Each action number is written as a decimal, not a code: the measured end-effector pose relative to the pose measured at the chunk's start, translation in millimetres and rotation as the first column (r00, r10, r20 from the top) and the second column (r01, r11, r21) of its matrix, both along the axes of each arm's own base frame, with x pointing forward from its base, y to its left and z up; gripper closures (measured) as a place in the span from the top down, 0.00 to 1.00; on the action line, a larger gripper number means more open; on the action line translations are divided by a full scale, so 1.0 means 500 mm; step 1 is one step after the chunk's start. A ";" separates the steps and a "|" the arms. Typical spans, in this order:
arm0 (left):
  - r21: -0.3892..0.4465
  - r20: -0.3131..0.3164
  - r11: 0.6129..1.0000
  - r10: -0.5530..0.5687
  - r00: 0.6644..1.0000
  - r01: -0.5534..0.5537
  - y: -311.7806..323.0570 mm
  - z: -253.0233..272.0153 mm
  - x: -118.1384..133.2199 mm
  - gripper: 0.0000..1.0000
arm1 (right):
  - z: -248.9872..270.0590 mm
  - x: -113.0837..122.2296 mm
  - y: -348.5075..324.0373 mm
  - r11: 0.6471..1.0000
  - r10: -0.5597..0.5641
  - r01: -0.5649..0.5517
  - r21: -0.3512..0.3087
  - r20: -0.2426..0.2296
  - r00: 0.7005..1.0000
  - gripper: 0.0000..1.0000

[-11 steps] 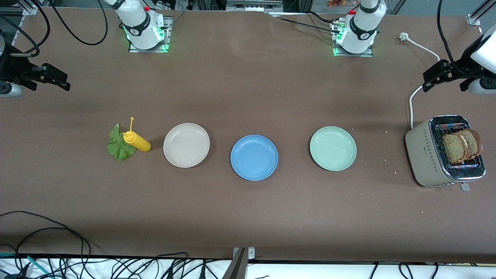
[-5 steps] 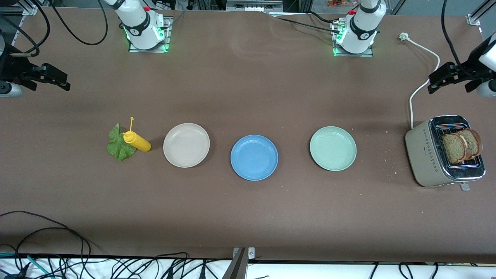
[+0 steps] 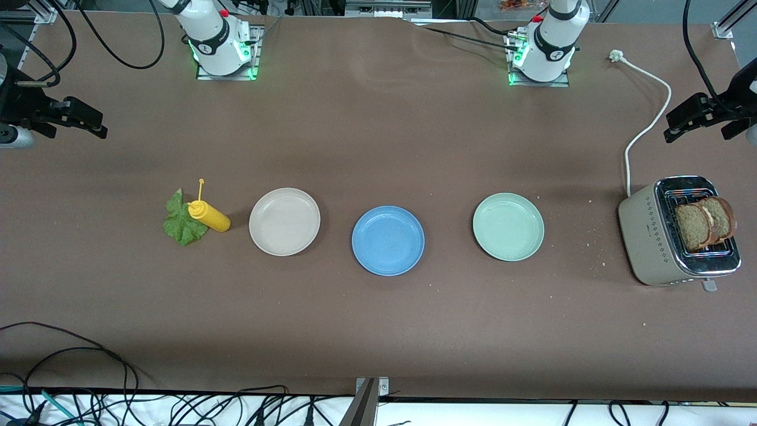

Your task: Make sandwich in blue plate with both arms

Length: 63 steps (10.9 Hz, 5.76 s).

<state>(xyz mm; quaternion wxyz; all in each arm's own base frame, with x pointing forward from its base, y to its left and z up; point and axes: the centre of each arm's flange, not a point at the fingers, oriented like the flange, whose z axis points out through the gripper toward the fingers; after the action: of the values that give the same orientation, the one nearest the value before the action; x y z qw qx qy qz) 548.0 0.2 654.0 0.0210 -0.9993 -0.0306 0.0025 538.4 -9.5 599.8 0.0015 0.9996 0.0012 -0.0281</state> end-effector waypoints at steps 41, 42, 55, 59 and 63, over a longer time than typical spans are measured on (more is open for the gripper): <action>0.005 -0.161 0.994 0.112 0.981 -0.112 0.325 -0.416 0.172 1.00 | 0.001 0.000 0.000 1.000 0.000 0.000 0.000 0.001 1.000 1.00; 0.007 -0.160 0.992 0.122 0.980 -0.122 0.341 -0.430 0.173 1.00 | 0.001 0.000 0.000 1.000 0.000 0.000 0.000 0.001 1.000 1.00; 0.005 -0.210 0.986 0.162 0.964 -0.165 0.425 -0.576 0.182 0.94 | 0.001 0.000 0.000 1.000 0.000 0.000 0.000 0.001 1.000 1.00; -0.019 -0.209 0.998 0.055 0.976 -0.061 0.434 -0.571 0.181 0.44 | 0.001 0.000 0.000 1.000 0.000 0.000 0.000 0.001 1.000 1.00; -0.023 -0.197 0.999 0.038 0.980 -0.043 0.459 -0.558 0.176 0.14 | 0.001 0.000 0.000 1.000 0.000 0.000 0.000 0.001 1.000 1.00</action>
<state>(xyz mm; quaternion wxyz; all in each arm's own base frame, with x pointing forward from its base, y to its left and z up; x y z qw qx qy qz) 636.1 229.8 375.1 0.0102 -0.9935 -0.0486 0.1021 538.3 -9.4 600.2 0.0016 0.9996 0.0010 -0.0277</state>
